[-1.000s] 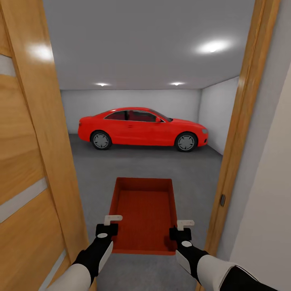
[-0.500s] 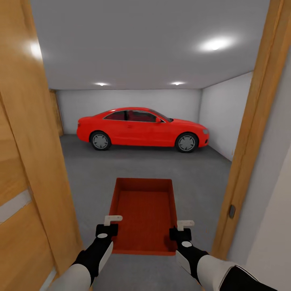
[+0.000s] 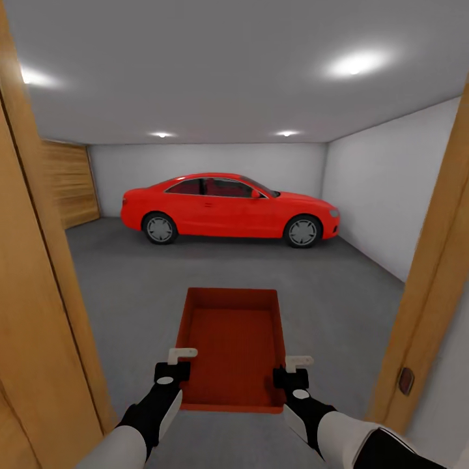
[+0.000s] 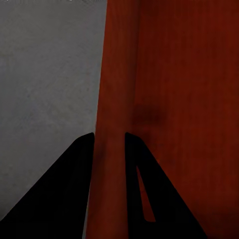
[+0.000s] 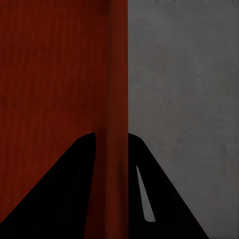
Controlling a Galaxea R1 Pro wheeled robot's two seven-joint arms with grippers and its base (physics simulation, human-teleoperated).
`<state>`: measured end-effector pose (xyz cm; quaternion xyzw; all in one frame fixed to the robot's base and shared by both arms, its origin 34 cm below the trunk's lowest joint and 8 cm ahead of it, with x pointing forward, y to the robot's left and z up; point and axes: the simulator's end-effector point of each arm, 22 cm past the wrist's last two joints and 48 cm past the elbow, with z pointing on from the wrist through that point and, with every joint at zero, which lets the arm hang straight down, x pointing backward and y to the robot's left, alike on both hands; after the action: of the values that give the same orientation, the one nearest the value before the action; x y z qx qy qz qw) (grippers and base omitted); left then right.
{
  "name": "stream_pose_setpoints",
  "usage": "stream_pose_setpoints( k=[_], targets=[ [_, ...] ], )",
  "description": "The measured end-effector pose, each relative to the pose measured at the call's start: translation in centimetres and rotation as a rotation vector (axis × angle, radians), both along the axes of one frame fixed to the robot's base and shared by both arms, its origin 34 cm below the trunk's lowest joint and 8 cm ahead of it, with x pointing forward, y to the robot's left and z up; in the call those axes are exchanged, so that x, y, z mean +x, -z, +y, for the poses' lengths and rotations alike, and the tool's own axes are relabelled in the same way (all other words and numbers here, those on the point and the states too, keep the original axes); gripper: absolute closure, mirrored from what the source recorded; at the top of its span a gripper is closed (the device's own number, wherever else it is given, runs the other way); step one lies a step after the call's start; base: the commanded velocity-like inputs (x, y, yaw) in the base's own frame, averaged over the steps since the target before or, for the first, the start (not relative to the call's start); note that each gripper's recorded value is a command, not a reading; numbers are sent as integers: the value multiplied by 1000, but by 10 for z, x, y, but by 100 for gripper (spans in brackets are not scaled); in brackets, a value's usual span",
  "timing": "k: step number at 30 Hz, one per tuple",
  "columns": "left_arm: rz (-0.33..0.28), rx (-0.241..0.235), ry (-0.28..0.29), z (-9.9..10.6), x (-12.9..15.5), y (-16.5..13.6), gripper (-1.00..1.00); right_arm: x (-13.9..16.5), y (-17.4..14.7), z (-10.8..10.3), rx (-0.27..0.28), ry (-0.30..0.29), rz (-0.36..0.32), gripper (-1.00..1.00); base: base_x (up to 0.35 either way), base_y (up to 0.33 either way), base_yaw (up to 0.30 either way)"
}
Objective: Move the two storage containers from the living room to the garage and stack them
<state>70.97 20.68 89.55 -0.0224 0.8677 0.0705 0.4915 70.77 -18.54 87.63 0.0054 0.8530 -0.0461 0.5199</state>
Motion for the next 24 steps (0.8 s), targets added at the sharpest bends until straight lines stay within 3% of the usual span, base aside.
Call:
stream_pose_setpoints(
  k=[24],
  targets=[
    [1, 0, 0, 0, 0, 0, 100, 0, 0, 0, 0, 0, 1, 100, 321, 0, 0]
  ],
)
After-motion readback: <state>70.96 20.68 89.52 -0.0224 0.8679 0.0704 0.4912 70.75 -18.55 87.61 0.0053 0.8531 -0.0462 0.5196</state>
